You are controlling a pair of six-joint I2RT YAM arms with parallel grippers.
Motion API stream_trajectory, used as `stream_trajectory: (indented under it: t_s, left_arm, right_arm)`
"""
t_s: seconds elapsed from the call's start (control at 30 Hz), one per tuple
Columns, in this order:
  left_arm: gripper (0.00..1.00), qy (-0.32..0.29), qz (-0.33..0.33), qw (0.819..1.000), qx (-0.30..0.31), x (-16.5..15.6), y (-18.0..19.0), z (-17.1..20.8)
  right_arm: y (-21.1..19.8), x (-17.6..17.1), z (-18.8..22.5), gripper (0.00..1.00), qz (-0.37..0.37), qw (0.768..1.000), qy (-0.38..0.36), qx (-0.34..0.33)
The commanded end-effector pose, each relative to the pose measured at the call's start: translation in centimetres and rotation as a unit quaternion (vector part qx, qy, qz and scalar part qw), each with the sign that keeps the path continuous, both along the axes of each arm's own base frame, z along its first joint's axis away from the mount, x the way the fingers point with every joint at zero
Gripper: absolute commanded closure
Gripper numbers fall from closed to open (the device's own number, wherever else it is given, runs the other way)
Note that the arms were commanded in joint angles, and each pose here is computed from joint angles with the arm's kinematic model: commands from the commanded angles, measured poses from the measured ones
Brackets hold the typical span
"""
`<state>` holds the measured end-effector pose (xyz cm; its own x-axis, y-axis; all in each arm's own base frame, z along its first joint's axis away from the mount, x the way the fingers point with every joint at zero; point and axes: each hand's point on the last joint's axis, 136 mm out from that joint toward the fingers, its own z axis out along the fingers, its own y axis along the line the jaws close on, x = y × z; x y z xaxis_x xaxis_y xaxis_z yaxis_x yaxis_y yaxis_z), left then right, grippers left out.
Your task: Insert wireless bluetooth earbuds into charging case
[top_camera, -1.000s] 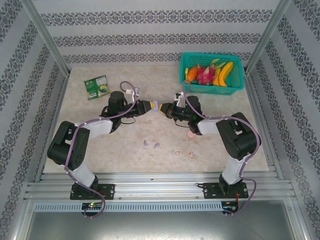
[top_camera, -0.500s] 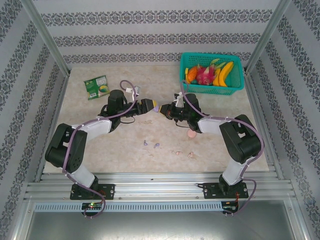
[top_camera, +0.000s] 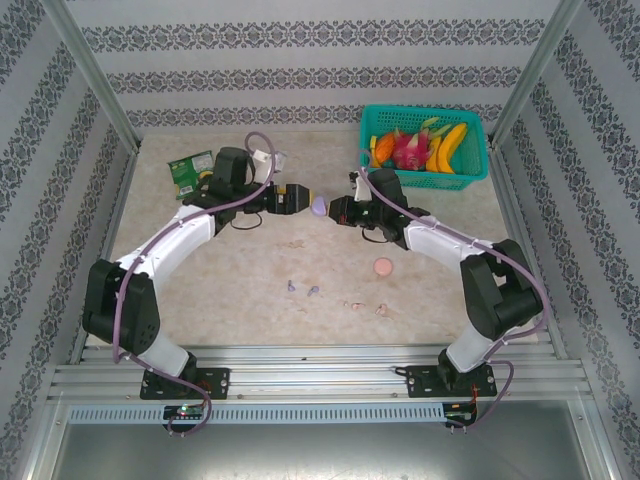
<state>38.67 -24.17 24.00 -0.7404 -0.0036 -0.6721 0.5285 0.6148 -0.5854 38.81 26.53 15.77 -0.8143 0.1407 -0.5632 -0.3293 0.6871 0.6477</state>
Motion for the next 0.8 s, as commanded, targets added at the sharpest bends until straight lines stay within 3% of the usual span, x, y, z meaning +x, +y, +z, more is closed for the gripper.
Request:
stream_trajectory:
  t_s: [0.0,0.27,0.63,0.77]
  left_arm:
    - [0.07,0.034,-0.060,0.995,0.069,-1.7,0.8,-2.0]
    - [0.10,0.100,-0.139,0.981,0.089,-1.7,-0.2,-3.8]
    - [0.30,0.147,-0.196,0.968,0.051,-1.9,-1.9,-5.3]
    - [0.33,0.160,-0.209,0.964,0.040,-2.0,-2.5,-6.0]
  right_arm:
    - [-1.2,-0.3,0.2,1.00,0.045,0.984,-0.088,-0.146]
    - [-1.6,-0.1,-0.1,1.00,0.086,0.963,-0.146,-0.211]
    - [-0.6,-1.3,0.1,1.00,0.129,0.963,-0.147,-0.187]
    - [-0.3,-1.8,0.4,1.00,0.136,0.963,-0.147,-0.178]
